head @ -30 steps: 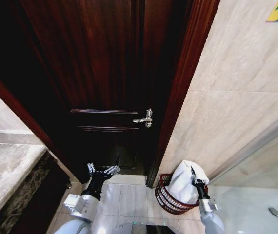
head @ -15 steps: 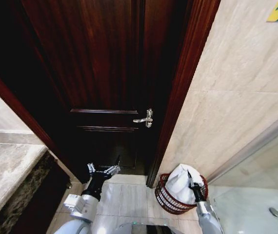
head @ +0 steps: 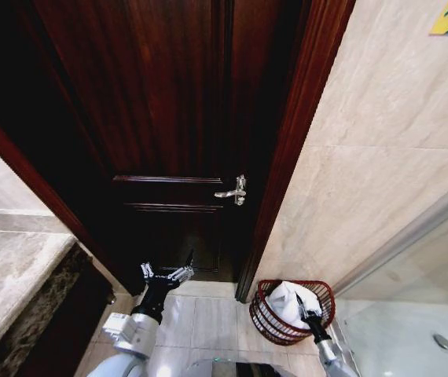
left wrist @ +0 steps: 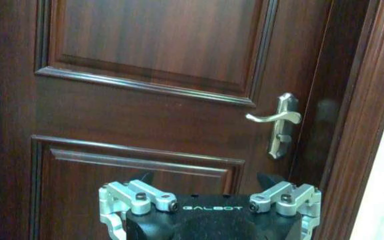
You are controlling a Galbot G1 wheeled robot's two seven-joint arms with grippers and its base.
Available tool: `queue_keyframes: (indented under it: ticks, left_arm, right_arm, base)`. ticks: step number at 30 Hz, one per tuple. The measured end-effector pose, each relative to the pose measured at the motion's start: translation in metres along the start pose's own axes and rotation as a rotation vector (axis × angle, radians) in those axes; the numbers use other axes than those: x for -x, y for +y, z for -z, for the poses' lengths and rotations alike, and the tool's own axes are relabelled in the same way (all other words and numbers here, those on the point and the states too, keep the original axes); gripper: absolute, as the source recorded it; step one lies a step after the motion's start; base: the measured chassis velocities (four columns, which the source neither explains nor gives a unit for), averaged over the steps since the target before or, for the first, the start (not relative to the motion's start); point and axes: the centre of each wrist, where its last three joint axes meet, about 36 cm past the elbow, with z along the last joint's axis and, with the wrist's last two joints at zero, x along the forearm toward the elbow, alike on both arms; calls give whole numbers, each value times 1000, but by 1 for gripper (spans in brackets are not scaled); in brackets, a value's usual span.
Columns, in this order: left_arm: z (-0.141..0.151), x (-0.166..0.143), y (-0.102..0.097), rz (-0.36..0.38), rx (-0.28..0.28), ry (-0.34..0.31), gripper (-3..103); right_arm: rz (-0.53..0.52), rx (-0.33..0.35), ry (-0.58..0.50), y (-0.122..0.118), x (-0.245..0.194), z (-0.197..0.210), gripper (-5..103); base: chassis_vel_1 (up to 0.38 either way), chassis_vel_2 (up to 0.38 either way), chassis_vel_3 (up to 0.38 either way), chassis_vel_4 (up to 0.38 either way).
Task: Discard the used towel into the hamper.
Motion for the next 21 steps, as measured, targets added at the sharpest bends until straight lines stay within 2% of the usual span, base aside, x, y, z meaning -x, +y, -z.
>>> queue_keyframes:
  ticks: [4,10,21]
  left_arm:
    - [0,0,0,0,0,0,100]
    - [0,0,0,0,0,0,100]
    - [0,0,0,0,0,0,100]
  right_arm:
    - [-38,-3,64,-3,0,1,11]
    - [-71,46,143,4,8,1,11]
    - [-9,87,290,-2,11,6,11]
  base:
    - [0,0,0,0]
    - [0,0,0,0]
    - [-25,22,24,-22]
